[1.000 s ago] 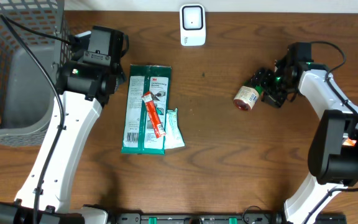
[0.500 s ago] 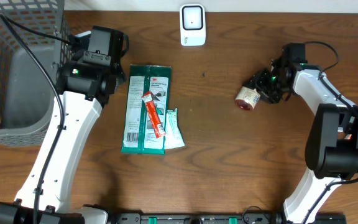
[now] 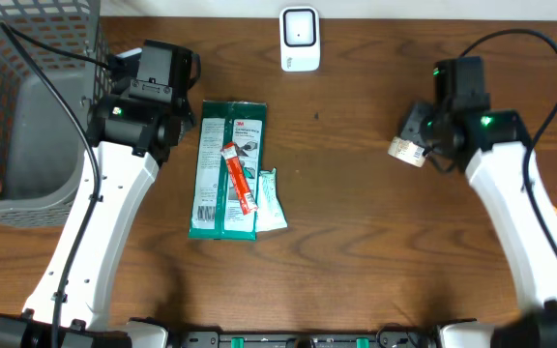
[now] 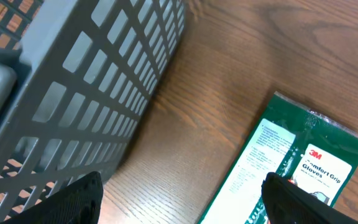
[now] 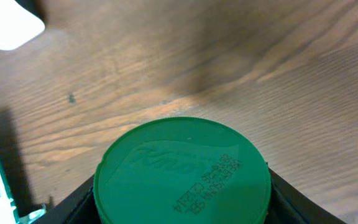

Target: Scan the item barcode

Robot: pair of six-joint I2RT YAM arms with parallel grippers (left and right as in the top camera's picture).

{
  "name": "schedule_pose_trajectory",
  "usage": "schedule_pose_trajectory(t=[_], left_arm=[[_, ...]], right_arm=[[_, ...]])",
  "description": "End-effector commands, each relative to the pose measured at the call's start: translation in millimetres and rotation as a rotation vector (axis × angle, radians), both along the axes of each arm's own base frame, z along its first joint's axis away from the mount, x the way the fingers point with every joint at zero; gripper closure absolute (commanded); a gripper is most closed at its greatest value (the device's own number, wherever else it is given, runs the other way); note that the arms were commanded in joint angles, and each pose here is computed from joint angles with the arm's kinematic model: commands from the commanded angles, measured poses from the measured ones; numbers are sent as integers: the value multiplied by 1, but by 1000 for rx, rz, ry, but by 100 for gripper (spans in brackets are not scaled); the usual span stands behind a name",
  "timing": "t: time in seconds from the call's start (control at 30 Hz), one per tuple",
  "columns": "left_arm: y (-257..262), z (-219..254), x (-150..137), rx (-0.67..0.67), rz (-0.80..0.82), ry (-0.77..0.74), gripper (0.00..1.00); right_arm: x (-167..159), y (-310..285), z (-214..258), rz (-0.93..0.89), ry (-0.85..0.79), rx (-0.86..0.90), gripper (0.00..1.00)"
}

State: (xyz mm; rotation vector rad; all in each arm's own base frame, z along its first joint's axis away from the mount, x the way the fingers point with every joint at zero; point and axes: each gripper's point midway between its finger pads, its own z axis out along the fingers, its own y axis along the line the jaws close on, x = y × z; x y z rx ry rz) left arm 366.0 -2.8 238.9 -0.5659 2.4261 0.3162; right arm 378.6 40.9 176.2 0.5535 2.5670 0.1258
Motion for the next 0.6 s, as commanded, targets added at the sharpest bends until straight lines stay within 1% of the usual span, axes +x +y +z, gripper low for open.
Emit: schedule_pose_trajectory(t=[0.0, 0.13, 0.23, 0.27, 0.33, 0.47, 0.57], left_arm=[[3, -3, -1, 23, 0, 15, 18], [3, -3, -1, 23, 0, 15, 18], [3, -3, -1, 23, 0, 15, 18], [3, -3, -1, 23, 0, 15, 18], [3, -3, -1, 23, 0, 15, 18], [3, -3, 0, 23, 0, 14, 18], [3, -3, -1, 23, 0, 15, 18]], right_arm=[[-11, -15, 41, -153, -140, -246, 64], [-26, 2, 50, -260, -209, -309, 71], [-32, 15, 42, -327, -282, -358, 73], [-33, 20, 37, -336, -314, -377, 71], [-33, 30, 27, -336, -388, -424, 73], [-32, 41, 1, -346, -504, -488, 83], [-29, 44, -24, -355, -521, -470, 87]])
